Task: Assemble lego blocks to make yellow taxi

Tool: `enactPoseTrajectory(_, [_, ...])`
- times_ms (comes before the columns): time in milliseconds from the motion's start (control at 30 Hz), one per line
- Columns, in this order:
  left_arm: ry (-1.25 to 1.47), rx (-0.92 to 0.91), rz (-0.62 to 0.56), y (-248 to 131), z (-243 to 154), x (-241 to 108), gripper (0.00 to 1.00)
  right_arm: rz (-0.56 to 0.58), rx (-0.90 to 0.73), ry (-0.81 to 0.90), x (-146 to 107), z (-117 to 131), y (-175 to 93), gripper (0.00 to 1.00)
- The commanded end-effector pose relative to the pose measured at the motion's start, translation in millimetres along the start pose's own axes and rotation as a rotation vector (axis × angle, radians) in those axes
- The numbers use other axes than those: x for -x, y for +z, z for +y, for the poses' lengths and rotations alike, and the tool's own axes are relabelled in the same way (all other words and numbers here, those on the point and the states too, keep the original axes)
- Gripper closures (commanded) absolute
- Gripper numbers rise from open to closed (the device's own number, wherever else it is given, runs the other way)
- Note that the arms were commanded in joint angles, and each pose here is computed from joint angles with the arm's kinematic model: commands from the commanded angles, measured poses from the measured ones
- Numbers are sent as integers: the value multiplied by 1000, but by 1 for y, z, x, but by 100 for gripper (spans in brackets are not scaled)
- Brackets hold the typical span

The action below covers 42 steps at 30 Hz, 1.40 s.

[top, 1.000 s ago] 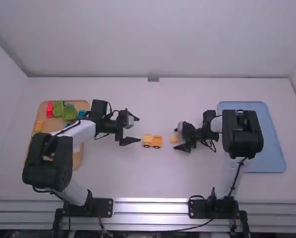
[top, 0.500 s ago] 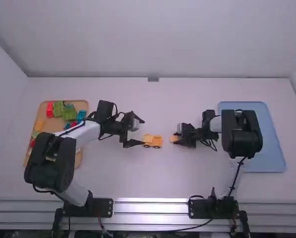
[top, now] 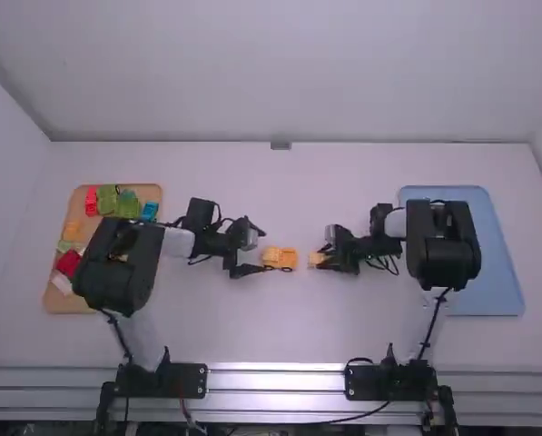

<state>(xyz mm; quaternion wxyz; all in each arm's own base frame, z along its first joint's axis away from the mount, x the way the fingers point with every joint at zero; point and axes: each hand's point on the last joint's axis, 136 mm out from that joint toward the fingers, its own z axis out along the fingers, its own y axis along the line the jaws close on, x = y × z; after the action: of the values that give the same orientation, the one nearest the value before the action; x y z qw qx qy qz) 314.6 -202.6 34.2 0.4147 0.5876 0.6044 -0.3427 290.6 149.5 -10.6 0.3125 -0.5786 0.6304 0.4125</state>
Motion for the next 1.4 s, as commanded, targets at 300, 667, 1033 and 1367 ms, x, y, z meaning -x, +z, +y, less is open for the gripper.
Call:
enactPoseTrajectory(300, [-57, -43, 79, 49, -7, -26, 6, -46, 74, -160, 73, 0, -16, 85])
enactPoseTrajectory(667, [-60, -61, 45, 52, -9, -30, 16, 23, -78, -199, 95, 3, -13, 91])
enactPoseTrajectory(1033, [-73, -28, 70, 53, -21, -43, 39, 0, -158, -113, 73, 14, 27, 87])
enactPoseTrajectory(1367, [-110, -39, 87, 48, -35, -54, 51, 160, -120, -102, 56, 31, 55, 90])
